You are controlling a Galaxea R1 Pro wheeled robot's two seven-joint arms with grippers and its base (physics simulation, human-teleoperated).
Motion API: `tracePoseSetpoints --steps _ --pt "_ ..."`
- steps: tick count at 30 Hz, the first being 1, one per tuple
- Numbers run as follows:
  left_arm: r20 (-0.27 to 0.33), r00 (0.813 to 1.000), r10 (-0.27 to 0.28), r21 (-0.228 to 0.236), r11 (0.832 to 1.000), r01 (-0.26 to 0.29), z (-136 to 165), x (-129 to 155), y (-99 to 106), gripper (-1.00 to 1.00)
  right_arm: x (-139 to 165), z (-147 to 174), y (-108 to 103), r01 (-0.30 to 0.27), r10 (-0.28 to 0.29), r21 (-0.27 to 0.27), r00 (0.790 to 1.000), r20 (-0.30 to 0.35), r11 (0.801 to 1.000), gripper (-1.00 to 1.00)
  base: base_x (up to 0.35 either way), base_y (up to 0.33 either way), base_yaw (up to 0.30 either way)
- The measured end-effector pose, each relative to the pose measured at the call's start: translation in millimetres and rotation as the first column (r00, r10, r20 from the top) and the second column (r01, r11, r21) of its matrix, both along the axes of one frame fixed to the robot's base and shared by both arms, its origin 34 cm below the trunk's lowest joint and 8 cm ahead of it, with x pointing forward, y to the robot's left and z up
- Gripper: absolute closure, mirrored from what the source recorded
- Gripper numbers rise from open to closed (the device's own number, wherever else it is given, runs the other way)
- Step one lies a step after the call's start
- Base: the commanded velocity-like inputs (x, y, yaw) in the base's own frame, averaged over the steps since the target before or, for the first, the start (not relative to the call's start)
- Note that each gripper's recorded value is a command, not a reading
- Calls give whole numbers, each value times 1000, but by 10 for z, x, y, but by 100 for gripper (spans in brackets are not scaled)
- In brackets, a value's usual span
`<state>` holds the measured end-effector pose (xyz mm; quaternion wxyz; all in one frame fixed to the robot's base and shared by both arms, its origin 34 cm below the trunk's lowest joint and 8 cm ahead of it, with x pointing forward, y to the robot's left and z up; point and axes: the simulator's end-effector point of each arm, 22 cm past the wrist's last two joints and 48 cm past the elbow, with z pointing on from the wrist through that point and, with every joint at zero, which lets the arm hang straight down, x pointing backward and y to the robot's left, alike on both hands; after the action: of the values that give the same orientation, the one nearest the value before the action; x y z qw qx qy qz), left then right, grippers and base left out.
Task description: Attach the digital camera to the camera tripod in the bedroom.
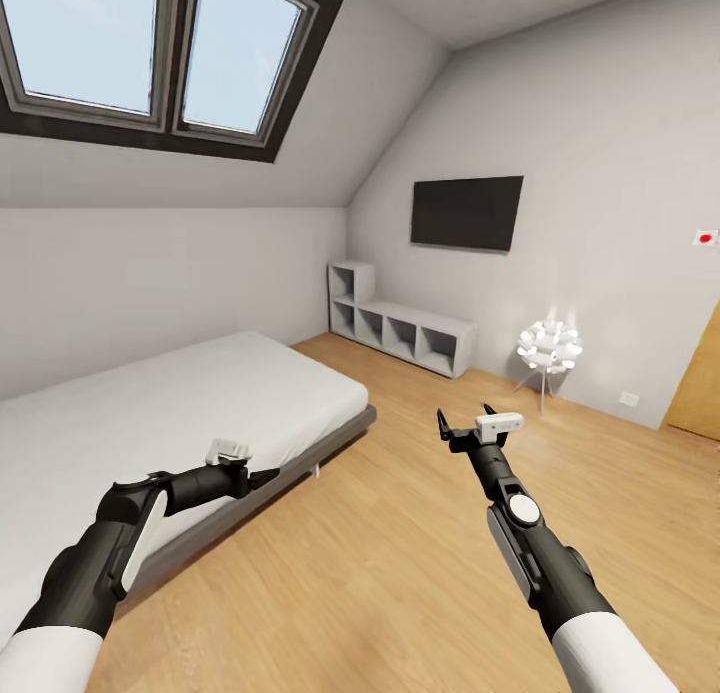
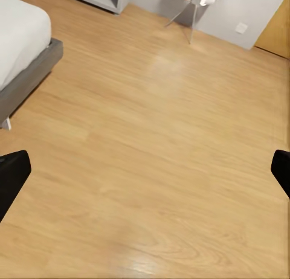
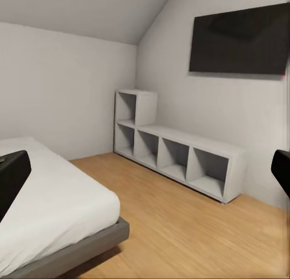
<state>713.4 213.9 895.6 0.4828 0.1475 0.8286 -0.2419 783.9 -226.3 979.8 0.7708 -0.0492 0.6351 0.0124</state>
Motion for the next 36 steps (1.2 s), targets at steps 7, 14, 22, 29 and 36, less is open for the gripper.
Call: tracePoseSetpoints --steps 7,14,22,29,36 --pt "-1 1000 -8 3 1000 8 -6 -8 -30 -100 0 0 0 0 0 0 1000 0 1000 -100 0 26 -40" --pt "-4 1000 -25 13 1000 25 -29 -26 -99 -100 0 -3 0 0 0 0 1000 -1 1000 -100 0 116 -8" --pt "-6 999 -31 16 999 31 -38 -33 -124 -100 0 -5 0 0 0 0 1000 -1 1000 -100 0 31 -2" --pt "-3 1000 -31 17 999 31 -23 -30 -132 -100 1 -10 0 0 0 0 1000 -2 1000 -100 0 6 0" --pt "-5 1000 -26 16 1000 26 -8 -29 -114 -100 1 -13 0 0 0 0 1000 -2 1000 -100 0 1 0"
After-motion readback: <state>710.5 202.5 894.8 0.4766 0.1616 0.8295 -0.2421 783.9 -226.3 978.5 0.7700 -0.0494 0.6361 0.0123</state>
